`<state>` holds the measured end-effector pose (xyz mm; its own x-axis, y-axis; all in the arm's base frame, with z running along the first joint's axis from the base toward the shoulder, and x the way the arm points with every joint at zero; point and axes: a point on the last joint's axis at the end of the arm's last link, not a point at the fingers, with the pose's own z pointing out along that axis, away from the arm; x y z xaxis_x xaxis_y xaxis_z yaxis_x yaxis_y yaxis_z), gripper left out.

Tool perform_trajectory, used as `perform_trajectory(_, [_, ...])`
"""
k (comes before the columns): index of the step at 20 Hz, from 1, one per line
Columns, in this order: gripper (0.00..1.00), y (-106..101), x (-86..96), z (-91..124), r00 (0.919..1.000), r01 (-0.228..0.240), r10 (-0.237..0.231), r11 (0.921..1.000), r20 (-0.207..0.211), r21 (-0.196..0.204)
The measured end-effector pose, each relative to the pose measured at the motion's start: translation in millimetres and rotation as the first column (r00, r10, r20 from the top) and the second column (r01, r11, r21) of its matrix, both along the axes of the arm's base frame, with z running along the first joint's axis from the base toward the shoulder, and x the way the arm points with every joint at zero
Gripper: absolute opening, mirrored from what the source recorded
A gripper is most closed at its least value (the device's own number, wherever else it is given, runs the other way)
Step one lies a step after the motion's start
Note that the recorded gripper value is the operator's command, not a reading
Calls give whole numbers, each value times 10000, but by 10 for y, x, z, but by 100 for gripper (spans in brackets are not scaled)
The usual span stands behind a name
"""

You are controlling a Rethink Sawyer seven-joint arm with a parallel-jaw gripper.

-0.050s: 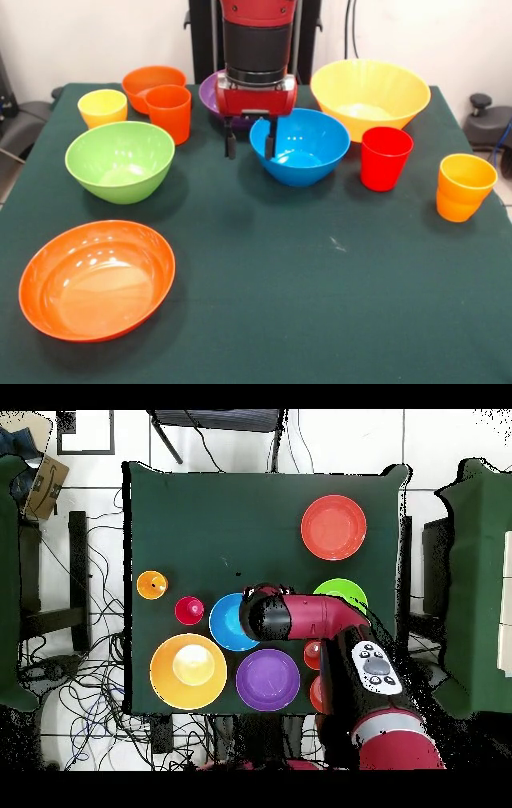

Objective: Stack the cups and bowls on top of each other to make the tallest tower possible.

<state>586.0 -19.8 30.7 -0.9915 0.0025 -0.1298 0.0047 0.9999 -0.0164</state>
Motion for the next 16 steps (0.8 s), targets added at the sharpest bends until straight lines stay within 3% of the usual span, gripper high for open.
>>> perform_trajectory(6, [100, 23, -54, -91, 9994, -4, 6, 10000, -339, 78])
perform_trajectory(16, [100, 24, -46, -88, 9994, 4, -1, 9999, -332, 115])
